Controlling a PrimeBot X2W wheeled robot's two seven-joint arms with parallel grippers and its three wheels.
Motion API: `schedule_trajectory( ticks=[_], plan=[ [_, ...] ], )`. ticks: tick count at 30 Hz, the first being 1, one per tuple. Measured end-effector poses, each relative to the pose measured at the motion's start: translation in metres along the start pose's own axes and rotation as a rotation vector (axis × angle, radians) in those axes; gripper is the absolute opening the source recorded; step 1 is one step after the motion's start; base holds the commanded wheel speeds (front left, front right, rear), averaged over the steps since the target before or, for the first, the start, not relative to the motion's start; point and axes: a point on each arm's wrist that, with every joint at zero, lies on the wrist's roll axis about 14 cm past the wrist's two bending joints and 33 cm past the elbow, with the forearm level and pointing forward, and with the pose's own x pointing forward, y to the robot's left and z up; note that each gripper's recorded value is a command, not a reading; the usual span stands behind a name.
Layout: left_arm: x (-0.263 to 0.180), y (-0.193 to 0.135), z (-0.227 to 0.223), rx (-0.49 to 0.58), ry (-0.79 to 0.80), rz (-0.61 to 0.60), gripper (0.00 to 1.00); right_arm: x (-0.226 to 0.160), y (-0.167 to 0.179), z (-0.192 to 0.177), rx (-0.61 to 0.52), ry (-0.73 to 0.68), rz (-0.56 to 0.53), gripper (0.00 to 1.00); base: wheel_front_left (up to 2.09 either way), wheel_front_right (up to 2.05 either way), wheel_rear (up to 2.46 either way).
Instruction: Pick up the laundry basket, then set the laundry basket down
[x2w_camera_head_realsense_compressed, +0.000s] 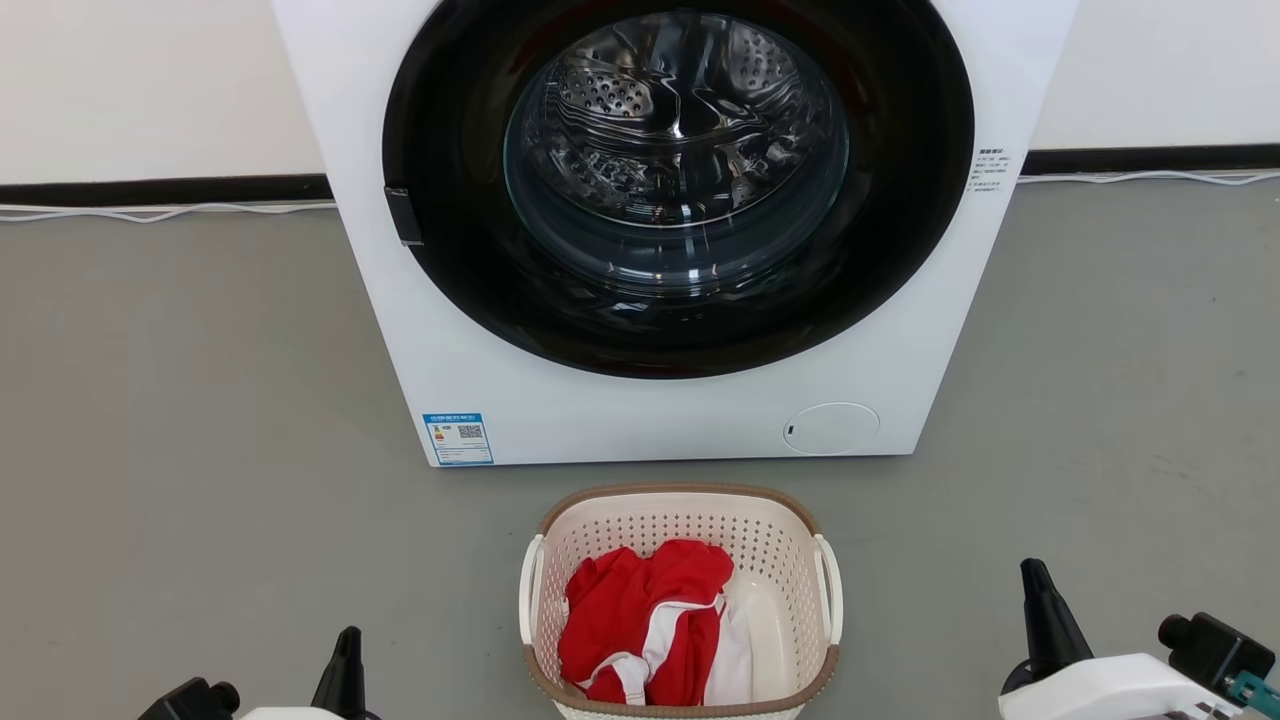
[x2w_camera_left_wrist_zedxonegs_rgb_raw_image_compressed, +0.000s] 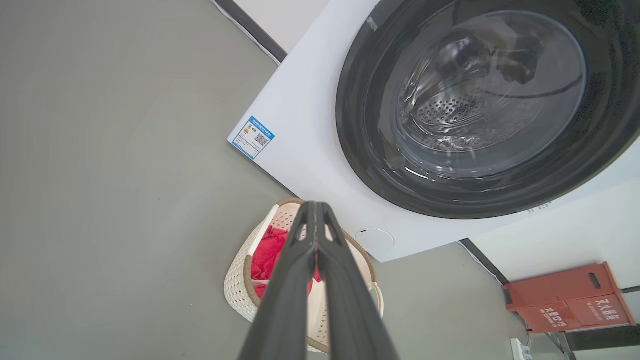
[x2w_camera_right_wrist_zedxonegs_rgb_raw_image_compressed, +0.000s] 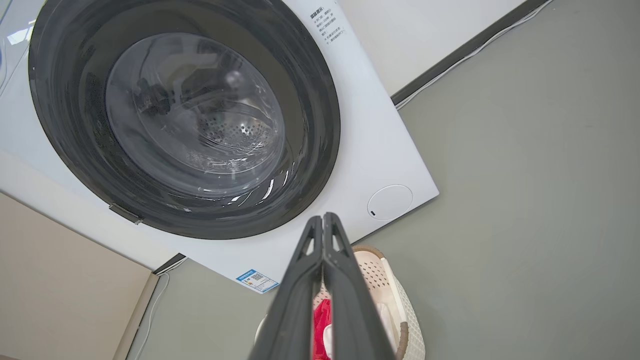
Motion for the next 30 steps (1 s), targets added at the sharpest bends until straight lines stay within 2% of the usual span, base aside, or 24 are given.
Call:
schedule_trajectory(
  ticks=[30],
  plan=[
    [0.011, -0.018, 0.008, -0.317, 0.028, -0.065, 0.00, 0.004, 0.001, 0.007, 0.375, 0.004, -0.008, 0.00, 0.00, 0.00, 0.00]
  ],
)
